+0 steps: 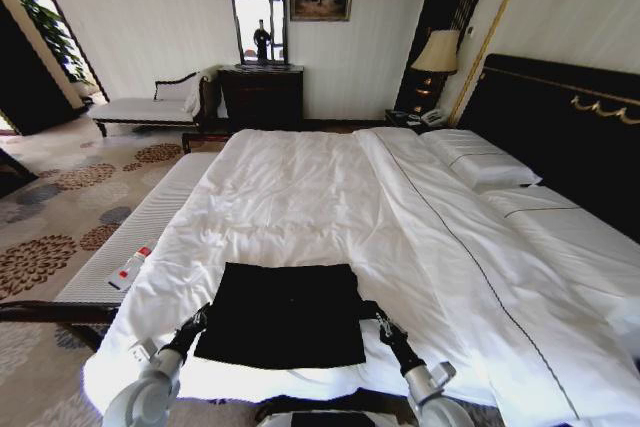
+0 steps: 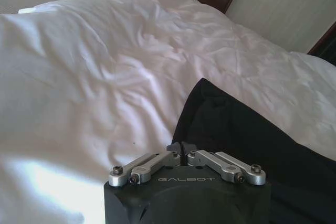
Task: Fold the clothes on the bed.
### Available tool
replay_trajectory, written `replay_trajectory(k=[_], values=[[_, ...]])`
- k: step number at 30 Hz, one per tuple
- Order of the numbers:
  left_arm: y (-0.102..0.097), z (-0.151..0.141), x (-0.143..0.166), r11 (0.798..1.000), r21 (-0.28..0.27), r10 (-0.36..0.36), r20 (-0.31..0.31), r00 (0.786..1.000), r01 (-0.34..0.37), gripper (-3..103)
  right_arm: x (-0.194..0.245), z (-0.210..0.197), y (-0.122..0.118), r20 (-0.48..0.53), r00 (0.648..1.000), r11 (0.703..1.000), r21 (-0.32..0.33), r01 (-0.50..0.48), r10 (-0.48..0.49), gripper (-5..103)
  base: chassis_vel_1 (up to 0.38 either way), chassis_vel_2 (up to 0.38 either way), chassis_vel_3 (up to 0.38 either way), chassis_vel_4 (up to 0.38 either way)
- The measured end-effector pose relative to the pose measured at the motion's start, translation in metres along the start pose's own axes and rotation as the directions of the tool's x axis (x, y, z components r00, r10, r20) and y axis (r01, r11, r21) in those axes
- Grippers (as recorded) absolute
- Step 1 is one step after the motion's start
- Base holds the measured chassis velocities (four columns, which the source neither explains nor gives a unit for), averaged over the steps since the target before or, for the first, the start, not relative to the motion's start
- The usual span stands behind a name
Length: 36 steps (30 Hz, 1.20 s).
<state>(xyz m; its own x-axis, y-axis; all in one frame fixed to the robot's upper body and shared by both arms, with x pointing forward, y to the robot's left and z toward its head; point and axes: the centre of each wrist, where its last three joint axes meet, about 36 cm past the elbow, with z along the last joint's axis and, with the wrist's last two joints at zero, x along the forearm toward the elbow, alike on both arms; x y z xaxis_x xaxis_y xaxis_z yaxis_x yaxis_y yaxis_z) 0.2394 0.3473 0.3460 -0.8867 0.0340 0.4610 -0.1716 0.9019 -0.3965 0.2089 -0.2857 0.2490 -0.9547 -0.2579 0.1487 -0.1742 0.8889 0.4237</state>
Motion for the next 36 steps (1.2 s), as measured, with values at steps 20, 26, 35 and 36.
replay_trajectory(k=[20,26,35,36], values=[[0.015,-0.003,0.018,0.998,-0.038,-0.053,0.022,0.998,0.054,1,-0.001,0.028,0.012,0.010,1.000,1.000,-0.018,0.004,-0.004,1,0.000,0.000,0.000,0.000],[0.027,-0.010,0.013,0.997,-0.025,-0.077,0.042,0.996,0.078,1,-0.001,0.032,0.009,0.017,1.000,1.000,-0.022,-0.008,0.009,1,0.000,0.000,0.000,0.000],[0.011,-0.004,0.016,0.999,-0.016,-0.042,0.037,0.998,0.043,1,0.006,0.040,0.015,0.017,1.000,0.999,-0.034,-0.015,0.015,1,0.000,0.000,0.000,0.000],[0.007,-0.003,0.016,0.999,-0.017,-0.036,0.038,0.999,0.037,1,0.007,0.040,0.018,0.020,1.000,0.999,-0.034,-0.009,0.010,1,0.000,0.000,0.000,0.000]])
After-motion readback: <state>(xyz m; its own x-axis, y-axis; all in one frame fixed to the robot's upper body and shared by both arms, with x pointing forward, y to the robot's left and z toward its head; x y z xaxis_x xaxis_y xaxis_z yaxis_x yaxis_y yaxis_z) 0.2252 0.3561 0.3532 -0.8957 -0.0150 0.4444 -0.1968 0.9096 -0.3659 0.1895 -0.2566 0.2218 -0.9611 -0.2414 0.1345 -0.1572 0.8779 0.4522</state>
